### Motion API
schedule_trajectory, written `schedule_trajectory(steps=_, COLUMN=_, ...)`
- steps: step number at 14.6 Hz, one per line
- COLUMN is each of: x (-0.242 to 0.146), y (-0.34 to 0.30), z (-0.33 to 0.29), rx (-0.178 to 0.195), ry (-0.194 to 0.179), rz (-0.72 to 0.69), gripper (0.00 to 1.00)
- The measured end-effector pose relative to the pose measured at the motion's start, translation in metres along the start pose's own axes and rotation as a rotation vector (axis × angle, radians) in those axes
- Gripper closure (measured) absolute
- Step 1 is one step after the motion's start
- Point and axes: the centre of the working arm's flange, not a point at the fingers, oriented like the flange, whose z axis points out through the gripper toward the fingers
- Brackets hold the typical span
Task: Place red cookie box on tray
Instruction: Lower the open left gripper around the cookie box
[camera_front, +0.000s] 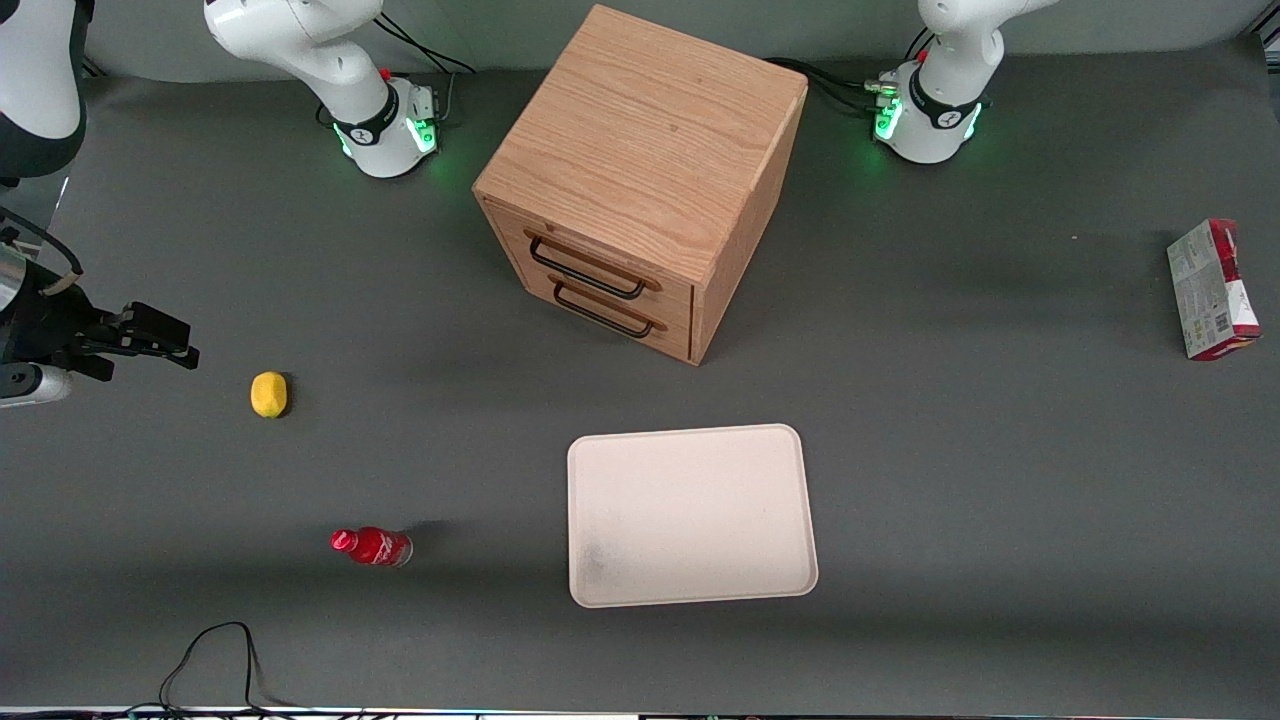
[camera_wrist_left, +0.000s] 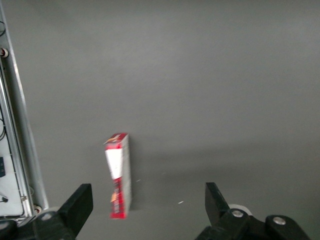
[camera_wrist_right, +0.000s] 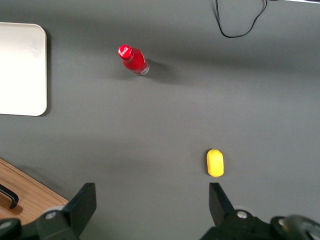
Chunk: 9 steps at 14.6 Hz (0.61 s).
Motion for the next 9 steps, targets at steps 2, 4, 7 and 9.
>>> schedule_trajectory(steps=2, x=-0.027, y=-0.039, z=0.010, rx=-0.001, ry=-0.007, rz=0.027, gripper=0.00)
schedule_trajectory(steps=4, x=-0.052, y=-0.068, z=0.018, rx=-0.008, ry=-0.017, rz=0.024, gripper=0.00)
schedule_trajectory(steps=7, x=-0.089, y=-0.100, z=0.020, rx=-0.012, ry=-0.024, rz=-0.029, gripper=0.00)
schedule_trajectory(steps=9, x=-0.103, y=-0.108, z=0.018, rx=-0.019, ry=-0.029, rz=-0.055, gripper=0.00)
